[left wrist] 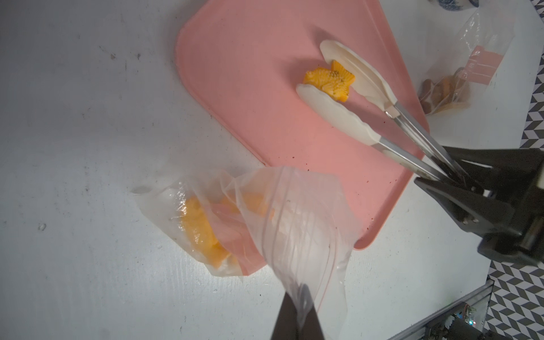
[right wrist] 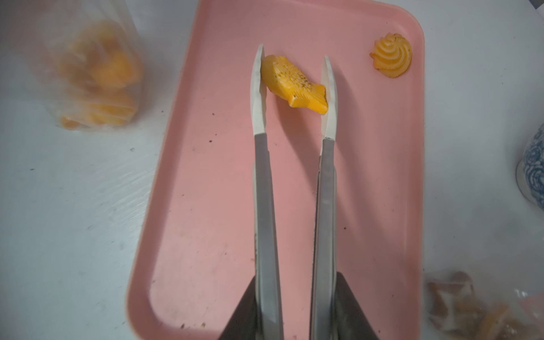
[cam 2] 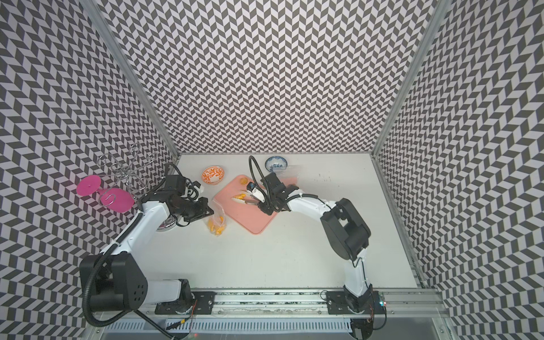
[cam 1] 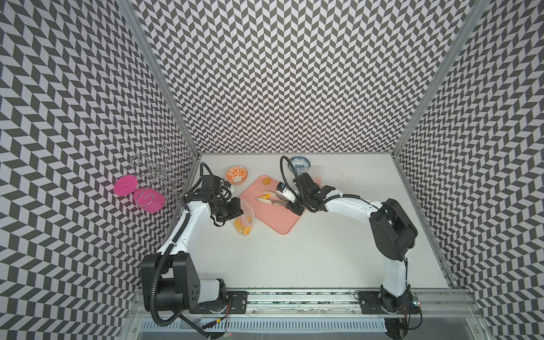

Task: Put the cookies into a resealable bag to prevent moisture
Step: Pick up the cookie from the tray, then place the cookie in the ziploc bag.

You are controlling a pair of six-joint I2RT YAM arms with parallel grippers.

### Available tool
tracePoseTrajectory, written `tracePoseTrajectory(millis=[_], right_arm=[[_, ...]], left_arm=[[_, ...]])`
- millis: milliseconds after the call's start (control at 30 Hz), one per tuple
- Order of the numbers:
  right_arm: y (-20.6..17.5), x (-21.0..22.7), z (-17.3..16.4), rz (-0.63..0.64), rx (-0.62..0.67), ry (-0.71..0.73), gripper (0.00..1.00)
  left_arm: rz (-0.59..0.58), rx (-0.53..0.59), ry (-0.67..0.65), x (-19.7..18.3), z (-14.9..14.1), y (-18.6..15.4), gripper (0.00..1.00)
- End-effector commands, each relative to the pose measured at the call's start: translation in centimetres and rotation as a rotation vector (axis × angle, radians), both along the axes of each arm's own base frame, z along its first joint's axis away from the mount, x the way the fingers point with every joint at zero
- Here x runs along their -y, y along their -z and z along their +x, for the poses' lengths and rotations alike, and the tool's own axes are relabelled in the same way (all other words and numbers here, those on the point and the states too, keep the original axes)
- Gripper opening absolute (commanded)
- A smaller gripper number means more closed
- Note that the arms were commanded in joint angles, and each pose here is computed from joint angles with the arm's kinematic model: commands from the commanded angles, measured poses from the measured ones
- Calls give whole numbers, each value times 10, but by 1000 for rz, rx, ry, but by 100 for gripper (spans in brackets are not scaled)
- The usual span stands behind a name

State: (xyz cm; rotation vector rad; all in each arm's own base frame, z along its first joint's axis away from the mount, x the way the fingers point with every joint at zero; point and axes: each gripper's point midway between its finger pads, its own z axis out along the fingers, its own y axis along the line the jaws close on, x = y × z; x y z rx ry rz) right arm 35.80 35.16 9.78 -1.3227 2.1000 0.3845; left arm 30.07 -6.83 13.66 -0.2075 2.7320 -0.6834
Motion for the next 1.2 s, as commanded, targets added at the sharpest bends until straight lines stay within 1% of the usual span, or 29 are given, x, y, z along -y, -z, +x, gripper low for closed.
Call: tracePoseTrajectory(millis=[0,133,267,367,500,800,867,1167], right_arm=[[-54,-11,-15,204,15,-14,25],[-69,-6,-47,338,-88,-2,25],[-93,-8,-75,492,-182,-17,25],[-109,-11,-90,591,-248,-22,25],[-117,-15,-103,673,-320,-30,24],[-100,-37,-106,702,-421,-56,24],[-92,-39,-108,707,-457,-56,24],[-83,-48,-104,727,-501,-50,25]], left_arm=[[9,29,23,2,11,-3,0],[58,33,18,-5,16,-3,0],[53,27,19,-5,18,-2,0],[44,25,20,-3,19,-1,0],[40,30,20,-3,20,-3,0],[45,36,13,-6,18,-8,0],[36,41,13,-4,17,-10,0],[13,42,14,-3,15,-13,0]])
